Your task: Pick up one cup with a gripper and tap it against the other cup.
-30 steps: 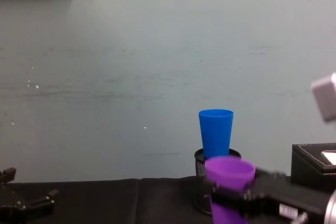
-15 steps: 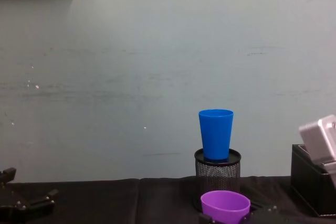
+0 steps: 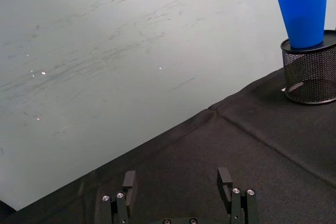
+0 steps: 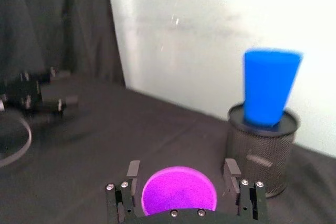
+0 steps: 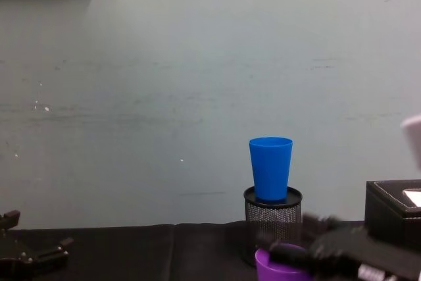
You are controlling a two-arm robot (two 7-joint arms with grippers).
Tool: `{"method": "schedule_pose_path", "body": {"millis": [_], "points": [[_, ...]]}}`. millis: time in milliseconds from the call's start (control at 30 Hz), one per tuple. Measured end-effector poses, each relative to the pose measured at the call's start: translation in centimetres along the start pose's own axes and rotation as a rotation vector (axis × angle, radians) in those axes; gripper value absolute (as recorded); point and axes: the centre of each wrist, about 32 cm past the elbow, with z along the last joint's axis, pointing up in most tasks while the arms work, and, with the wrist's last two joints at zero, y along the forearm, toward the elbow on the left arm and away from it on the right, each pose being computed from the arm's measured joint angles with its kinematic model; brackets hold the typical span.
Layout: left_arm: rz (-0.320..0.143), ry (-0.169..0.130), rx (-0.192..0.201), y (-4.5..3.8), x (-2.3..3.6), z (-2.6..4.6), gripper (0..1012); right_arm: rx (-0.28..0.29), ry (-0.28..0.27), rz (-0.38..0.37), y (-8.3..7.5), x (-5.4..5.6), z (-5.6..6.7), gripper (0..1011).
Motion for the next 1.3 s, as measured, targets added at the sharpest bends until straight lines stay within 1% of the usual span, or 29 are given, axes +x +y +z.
{"method": "schedule_pose_path", "body": {"millis": [33, 100, 133, 167, 200, 233, 267, 300, 333, 400, 500, 533, 567, 633, 767, 1300], "points": [[0.0, 0.0, 0.0, 0.0, 0.0, 0.0, 1000, 0.028, 0.011, -0.013, -0.5, 0.2, 0.7, 1002], [0.0, 0.0, 0.0, 0.0, 0.0, 0.0, 1000, 0.055, 0.021, -0.031, -1.1, 0.3, 1.3, 1003], [0.0, 0.0, 0.0, 0.0, 0.0, 0.01, 1000, 0.078, 0.028, -0.066, -1.8, 0.5, 1.9, 1002], [0.0, 0.0, 0.0, 0.0, 0.0, 0.0, 1000, 0.085, 0.033, -0.086, -2.1, 0.6, 2.1, 1002], [0.0, 0.0, 0.0, 0.0, 0.0, 0.0, 1000, 0.1, 0.041, -0.138, -2.9, 0.7, 2.6, 1003], [0.0, 0.0, 0.0, 0.0, 0.0, 0.0, 1000, 0.104, 0.043, -0.17, -3.2, 0.8, 2.7, 1003], [0.0, 0.0, 0.0, 0.0, 0.0, 0.0, 1000, 0.104, 0.043, -0.17, -3.2, 0.8, 2.7, 1003], [0.0, 0.0, 0.0, 0.0, 0.0, 0.0, 1000, 0.106, 0.042, -0.23, -3.9, 0.9, 3.0, 1003], [0.0, 0.0, 0.0, 0.0, 0.0, 0.0, 1000, 0.093, 0.032, -0.302, -4.5, 1.1, 3.0, 1003], [0.0, 0.0, 0.0, 0.0, 0.0, 0.0, 1000, 0.077, 0.015, -0.364, -5.0, 1.1, 2.9, 1003], [0.0, 0.0, 0.0, 0.0, 0.0, 0.0, 1000, 0.052, -0.002, -0.433, -5.4, 1.3, 2.6, 1003], [0.0, 0.0, 0.0, 0.0, 0.0, 0.0, 1000, 0.024, -0.014, -0.47, -5.6, 1.4, 2.1, 1003], [0.0, 0.0, 0.0, 0.0, 0.0, 0.0, 1000, 0.024, -0.014, -0.47, -5.6, 1.4, 2.1, 1003], [0.0, 0.0, 0.0, 0.0, 0.0, 0.0, 1000, -0.002, -0.024, -0.487, -5.6, 1.4, 1.4, 1003], [0.0, 0.0, 0.0, 0.0, 0.0, 0.0, 1000, -0.011, -0.041, -0.49, -5.4, 1.4, 1.1, 1003], [0.0, 0.0, 0.0, 0.0, 0.0, 0.0, 1000, -0.005, -0.034, -0.487, -5.4, 1.4, 1.2, 1003]]}}
